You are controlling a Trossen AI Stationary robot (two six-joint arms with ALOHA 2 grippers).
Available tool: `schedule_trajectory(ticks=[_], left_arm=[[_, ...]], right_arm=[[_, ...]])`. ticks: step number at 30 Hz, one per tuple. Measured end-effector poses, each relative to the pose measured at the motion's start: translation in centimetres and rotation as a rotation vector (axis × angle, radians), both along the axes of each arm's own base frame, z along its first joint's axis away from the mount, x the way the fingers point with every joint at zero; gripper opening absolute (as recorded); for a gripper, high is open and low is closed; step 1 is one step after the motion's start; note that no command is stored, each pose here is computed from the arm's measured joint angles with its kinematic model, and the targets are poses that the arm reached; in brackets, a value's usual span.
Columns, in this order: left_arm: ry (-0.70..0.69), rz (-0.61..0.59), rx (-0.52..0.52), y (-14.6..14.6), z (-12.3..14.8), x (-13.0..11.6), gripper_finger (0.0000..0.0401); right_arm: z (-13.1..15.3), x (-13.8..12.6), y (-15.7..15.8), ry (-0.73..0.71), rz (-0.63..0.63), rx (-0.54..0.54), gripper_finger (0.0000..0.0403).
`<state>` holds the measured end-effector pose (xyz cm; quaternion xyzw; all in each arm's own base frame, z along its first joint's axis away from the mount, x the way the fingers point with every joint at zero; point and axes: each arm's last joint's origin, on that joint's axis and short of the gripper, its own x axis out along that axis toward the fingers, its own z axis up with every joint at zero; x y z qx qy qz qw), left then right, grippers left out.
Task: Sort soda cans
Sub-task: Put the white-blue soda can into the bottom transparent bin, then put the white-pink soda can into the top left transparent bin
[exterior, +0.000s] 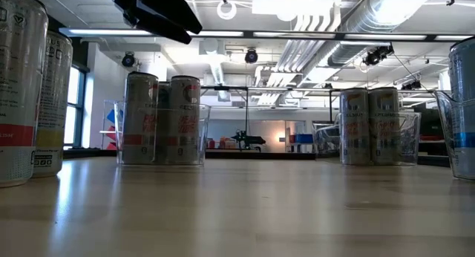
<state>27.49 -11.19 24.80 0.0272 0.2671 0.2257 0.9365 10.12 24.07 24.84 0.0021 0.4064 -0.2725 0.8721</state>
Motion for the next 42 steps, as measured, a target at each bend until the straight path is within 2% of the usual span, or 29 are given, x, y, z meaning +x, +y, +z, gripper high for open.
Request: schedule_trajectory(ticks=[13, 20, 24, 28, 31, 35, 38, 42], left_arm=[[-0.007, -0.005, -0.012, 0.2, 0.1, 0.2, 0.0282], [0.003, -0.026, -0.014, 0.2, 0.1, 0.2, 0.0282], [0.07, -0.13, -0.017, -0.2, 0.9, 0.2, 0.0282], [0.186, -0.259, -0.07, -1.2, 3.0, -0.3, 0.0282], [0.316, -0.289, -0.139, -1.6, 4.8, -1.4, 0.0282], [0.441, -0.35, -0.261, -2.2, 7.8, -3.0, 0.0282], [0.44, -0.448, -0.314, -3.6, 9.7, -3.9, 0.0282], [0.45, -0.591, -0.249, -5.8, 10.2, -5.3, 0.0282]], right_arm=[[0.6, 1.9, -0.6, 0.006, 0.044, -0.073, 0.0288], [5.0, 3.3, 0.5, -0.05, 0.131, -0.008, 0.0288], [7.4, 3.9, 0.9, -0.147, 0.191, -0.015, 0.0288], [8.2, 4.7, 1.2, -0.377, 0.245, -0.152, 0.0288], [8.2, 5.9, 0.4, -0.488, 0.207, -0.252, 0.0288], [7.6, 8.6, -1.4, -0.424, 0.123, -0.298, 0.0288], [7.1, 10.7, -2.8, -0.378, 0.06, -0.301, 0.0288], [6.2, 12.9, -3.7, -0.299, 0.059, -0.296, 0.0288]])
